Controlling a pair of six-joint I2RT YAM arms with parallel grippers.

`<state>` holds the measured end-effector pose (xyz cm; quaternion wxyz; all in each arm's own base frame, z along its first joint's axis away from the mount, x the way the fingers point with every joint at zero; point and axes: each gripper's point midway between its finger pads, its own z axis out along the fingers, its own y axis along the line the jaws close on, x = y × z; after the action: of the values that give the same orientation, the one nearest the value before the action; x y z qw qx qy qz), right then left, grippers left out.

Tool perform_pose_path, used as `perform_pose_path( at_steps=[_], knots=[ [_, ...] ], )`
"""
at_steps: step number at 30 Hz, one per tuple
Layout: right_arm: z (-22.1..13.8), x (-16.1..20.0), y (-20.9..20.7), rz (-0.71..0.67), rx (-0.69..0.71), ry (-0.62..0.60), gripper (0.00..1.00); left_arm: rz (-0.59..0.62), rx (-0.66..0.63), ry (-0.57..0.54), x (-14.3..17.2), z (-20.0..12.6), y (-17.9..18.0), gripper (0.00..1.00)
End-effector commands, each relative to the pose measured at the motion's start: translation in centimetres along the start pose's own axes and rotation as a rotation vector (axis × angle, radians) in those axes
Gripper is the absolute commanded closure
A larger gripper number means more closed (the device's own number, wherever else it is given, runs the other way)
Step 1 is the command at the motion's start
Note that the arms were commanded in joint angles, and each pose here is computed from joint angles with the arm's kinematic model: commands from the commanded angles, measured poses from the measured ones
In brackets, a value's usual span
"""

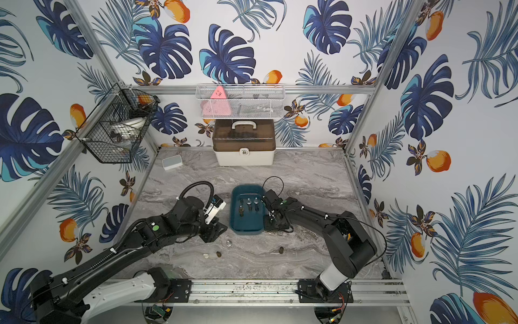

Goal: Put the chess pieces into the storage box
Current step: Pick up the chess piece at the center of the board, then place the chess piece in the storage box.

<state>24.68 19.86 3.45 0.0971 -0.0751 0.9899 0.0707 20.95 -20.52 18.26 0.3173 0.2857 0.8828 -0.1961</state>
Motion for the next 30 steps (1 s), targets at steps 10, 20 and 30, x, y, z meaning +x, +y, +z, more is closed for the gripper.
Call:
perform_pose_path(
  at_steps=[10,20,30],
  knots=[
    [-0.1,0.0,-0.1,-0.007,0.031,-0.002,0.80,0.014,-0.017,-0.006,-0.3,-0.1,0.3,0.42],
    [-4.3,-1.5,-1.4,0.004,0.120,-0.079,0.84,0.012,-0.022,-0.018,-0.5,-0.2,0.3,0.42],
    [-9.5,-6.2,3.9,-0.095,0.021,-0.203,0.85,0.010,-0.061,-0.024,-0.6,-0.5,1.1,0.41]
  ],
)
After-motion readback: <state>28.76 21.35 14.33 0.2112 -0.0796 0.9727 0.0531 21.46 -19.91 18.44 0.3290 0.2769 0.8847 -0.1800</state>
